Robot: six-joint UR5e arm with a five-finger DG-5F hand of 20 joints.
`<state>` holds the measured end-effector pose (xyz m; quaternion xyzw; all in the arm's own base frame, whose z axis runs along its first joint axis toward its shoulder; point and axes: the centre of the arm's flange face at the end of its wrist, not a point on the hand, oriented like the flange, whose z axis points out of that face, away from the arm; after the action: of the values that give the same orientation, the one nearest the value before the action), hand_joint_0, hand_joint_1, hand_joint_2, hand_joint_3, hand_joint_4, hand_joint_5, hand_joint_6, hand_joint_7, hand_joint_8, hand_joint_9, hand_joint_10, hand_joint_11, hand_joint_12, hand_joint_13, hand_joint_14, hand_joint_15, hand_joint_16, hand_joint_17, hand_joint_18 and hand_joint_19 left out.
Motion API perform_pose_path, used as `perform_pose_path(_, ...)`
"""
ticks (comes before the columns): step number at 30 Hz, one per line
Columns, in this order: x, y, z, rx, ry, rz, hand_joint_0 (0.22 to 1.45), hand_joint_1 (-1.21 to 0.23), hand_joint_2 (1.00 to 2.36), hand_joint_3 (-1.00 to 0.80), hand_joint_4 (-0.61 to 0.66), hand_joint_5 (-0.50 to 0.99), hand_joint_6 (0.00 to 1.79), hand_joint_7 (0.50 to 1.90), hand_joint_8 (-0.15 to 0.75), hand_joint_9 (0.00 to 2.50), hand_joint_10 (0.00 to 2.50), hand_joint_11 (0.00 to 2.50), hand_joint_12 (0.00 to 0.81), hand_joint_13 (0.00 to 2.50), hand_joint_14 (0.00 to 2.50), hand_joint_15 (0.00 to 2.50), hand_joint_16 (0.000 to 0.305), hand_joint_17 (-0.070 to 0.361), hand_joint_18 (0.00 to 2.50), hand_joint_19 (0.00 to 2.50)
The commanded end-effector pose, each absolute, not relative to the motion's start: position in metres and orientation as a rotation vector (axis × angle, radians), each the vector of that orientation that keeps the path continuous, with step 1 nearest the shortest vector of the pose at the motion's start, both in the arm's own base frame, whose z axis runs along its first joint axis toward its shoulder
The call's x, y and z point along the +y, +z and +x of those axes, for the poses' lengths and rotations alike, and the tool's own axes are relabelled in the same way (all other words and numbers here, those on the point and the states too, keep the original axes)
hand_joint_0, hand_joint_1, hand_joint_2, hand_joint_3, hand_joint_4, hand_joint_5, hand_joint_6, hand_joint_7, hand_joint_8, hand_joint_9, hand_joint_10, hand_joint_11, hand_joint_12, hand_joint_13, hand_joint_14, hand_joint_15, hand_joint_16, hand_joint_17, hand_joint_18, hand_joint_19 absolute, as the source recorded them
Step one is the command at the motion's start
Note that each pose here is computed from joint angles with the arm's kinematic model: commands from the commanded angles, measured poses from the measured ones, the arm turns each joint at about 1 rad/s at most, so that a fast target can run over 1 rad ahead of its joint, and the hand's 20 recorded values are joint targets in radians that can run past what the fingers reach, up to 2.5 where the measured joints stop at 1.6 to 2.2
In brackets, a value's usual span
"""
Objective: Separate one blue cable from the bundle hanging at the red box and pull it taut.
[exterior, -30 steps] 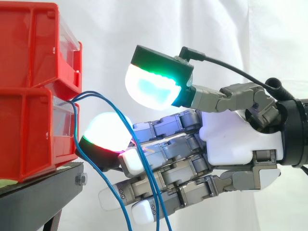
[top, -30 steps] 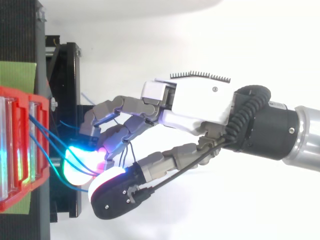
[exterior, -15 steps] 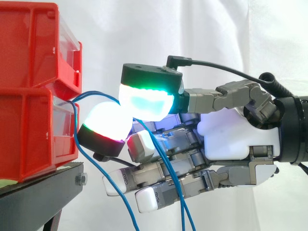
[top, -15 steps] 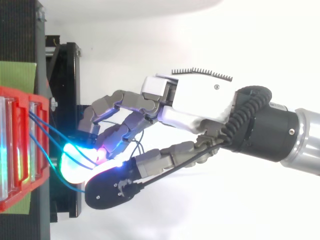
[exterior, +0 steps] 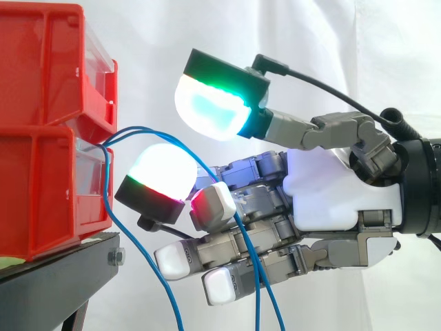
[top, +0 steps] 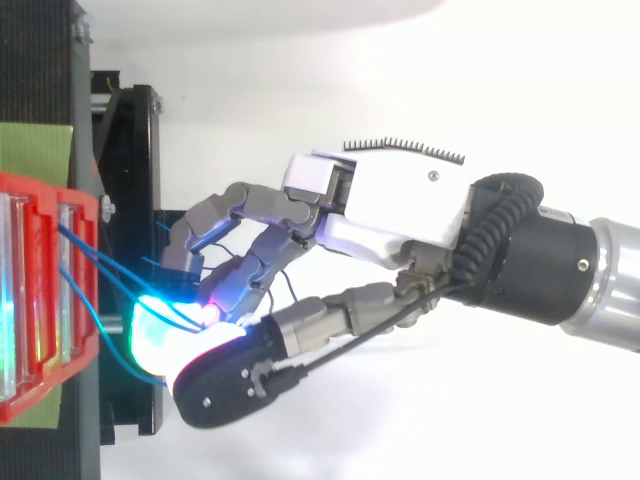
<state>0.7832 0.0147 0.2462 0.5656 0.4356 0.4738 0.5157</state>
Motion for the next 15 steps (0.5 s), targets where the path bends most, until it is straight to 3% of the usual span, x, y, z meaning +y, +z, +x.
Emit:
perform_pose_path(1,0.0138,0.2463,0.7832,1.045,1.136,1.359,0.61,-0.57,1.00,-0.50,0.18,-0.20,0.89,0.84,0.400,1.04,0.01,1.04,0.403,0.88,0.02,0.55,0.052,0.117,0.84,0.58)
perform_pose_path(5,0.0149,0.2456,0.7828,1.048,1.136,1.360,0.64,-0.68,1.02,-0.29,0.12,-0.20,0.92,0.89,0.396,1.02,0.01,1.04,0.404,0.88,0.02,0.55,0.053,0.119,0.84,0.58)
perform_pose_path(10,0.0149,0.2456,0.7828,1.048,1.136,1.360,0.69,-0.81,1.02,-0.19,0.04,-0.21,0.95,1.02,0.390,0.99,0.01,1.03,0.404,0.87,0.02,0.55,0.053,0.119,0.84,0.58)
perform_pose_path(12,0.0139,0.2457,0.7830,1.046,1.137,1.359,0.75,-0.87,1.02,-0.21,0.06,-0.22,0.96,1.04,0.389,0.99,0.01,1.05,0.402,0.86,0.02,0.55,0.053,0.118,0.83,0.59)
perform_pose_path(15,0.0141,0.2457,0.7830,1.048,1.138,1.358,0.81,-0.90,1.01,-0.39,0.08,-0.21,0.96,0.94,0.386,0.99,0.01,1.06,0.398,0.85,0.02,0.55,0.052,0.116,0.81,0.59)
